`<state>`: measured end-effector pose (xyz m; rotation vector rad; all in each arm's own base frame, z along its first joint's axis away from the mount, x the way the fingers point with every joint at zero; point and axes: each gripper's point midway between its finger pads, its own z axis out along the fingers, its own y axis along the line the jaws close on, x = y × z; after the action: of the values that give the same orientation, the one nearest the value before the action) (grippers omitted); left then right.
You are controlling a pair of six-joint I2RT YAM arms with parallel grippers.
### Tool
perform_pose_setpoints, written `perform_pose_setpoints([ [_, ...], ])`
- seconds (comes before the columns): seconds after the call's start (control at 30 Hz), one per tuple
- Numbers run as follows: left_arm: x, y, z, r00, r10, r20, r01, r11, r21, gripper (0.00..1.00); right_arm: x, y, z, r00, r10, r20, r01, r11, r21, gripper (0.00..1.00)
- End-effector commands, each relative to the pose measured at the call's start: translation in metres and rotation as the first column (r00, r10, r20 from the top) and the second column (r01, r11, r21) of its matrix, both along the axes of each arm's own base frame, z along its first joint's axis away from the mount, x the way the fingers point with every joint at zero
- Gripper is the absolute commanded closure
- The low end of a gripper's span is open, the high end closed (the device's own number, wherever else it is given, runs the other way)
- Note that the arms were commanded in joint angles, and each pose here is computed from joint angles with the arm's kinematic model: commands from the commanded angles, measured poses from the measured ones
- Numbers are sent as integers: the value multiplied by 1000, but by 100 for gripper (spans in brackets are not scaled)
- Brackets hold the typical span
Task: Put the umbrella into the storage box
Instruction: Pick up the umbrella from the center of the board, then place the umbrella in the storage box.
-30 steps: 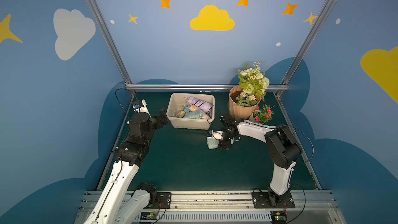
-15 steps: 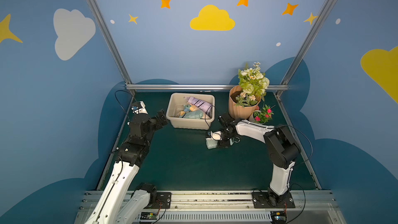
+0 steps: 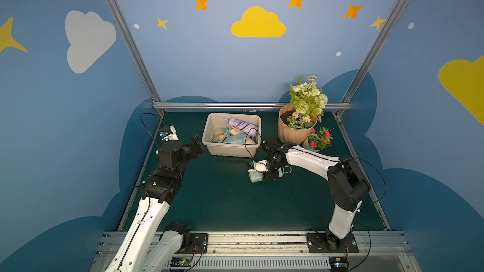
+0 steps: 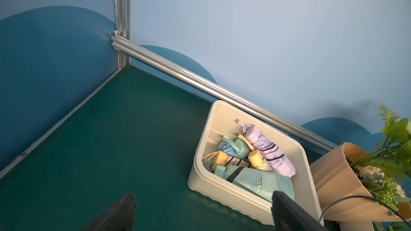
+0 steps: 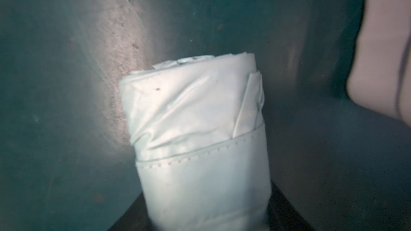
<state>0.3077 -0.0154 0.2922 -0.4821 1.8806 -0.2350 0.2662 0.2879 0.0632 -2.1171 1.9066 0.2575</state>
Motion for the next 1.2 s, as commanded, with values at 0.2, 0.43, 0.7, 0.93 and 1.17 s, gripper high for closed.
perform_pose_setpoints([
  [0.2,-9,7,-7,999,36,-18,-36,999,-23,0,-4,7,71,998,-15,67,12,999,46,47],
  [0.43,-20,6,-22,997,24,-67,-25,999,-27,0,10,20,109,994,-16,113,9,998,64,47],
  [0.7,-29,2,-40,994,17,-108,-27,995,-94,0,37,38,140,976,3,220,-20,997,74,46],
  [0.93,-36,-9,-52,993,-38,-111,21,988,-151,0,68,61,155,957,13,289,-43,994,97,45],
  [1.17,-43,-8,-59,991,-39,-129,20,989,-145,0,100,86,168,934,-16,358,-38,989,145,45],
])
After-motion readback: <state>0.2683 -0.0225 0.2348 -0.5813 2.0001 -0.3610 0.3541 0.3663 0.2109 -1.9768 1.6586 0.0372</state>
